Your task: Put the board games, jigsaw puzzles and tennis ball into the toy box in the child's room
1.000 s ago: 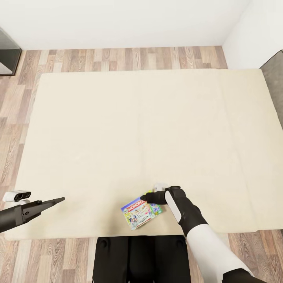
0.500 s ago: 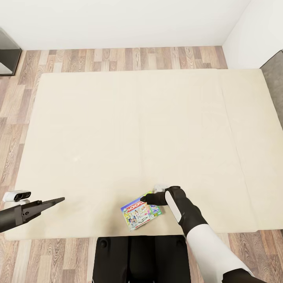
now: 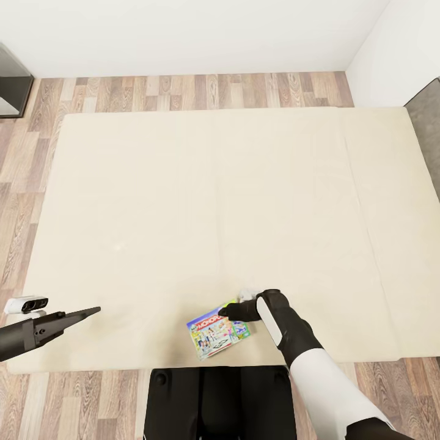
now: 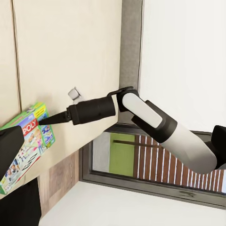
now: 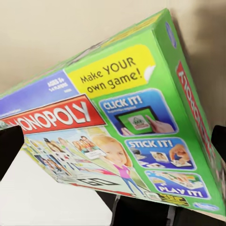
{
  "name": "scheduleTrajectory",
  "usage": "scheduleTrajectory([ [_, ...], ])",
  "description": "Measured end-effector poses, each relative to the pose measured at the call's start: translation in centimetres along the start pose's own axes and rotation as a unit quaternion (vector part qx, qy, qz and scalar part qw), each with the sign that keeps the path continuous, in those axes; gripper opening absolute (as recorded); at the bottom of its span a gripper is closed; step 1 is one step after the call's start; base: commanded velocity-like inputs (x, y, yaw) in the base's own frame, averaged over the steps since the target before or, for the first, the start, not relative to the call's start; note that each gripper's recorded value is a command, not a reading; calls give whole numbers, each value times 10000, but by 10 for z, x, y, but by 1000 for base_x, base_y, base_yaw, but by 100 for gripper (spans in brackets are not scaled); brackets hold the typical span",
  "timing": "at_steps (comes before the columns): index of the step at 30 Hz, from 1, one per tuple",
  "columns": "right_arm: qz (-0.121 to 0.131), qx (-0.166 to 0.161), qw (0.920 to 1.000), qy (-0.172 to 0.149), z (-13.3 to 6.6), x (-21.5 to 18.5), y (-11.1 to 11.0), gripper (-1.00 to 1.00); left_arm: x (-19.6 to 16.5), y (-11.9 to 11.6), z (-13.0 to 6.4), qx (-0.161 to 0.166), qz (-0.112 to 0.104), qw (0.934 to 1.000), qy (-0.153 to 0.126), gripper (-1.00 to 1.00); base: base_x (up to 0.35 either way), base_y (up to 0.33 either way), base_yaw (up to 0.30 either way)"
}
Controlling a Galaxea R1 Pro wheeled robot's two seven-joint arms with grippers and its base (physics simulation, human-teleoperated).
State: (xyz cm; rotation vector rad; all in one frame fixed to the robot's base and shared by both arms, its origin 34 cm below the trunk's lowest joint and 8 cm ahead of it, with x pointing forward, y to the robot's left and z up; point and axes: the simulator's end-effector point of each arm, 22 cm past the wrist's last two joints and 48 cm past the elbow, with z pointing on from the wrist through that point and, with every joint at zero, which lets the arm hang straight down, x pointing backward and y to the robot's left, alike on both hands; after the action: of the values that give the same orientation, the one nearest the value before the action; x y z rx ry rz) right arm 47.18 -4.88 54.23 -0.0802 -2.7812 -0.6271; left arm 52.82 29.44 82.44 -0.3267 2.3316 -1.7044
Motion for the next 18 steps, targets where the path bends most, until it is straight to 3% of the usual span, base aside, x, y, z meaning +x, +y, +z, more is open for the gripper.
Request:
scheduleTrajectory([
  [18, -23, 20, 9998, 178, 0, 8, 0, 100, 0, 0, 0, 0, 0, 10000, 0, 100, 0, 0, 0],
])
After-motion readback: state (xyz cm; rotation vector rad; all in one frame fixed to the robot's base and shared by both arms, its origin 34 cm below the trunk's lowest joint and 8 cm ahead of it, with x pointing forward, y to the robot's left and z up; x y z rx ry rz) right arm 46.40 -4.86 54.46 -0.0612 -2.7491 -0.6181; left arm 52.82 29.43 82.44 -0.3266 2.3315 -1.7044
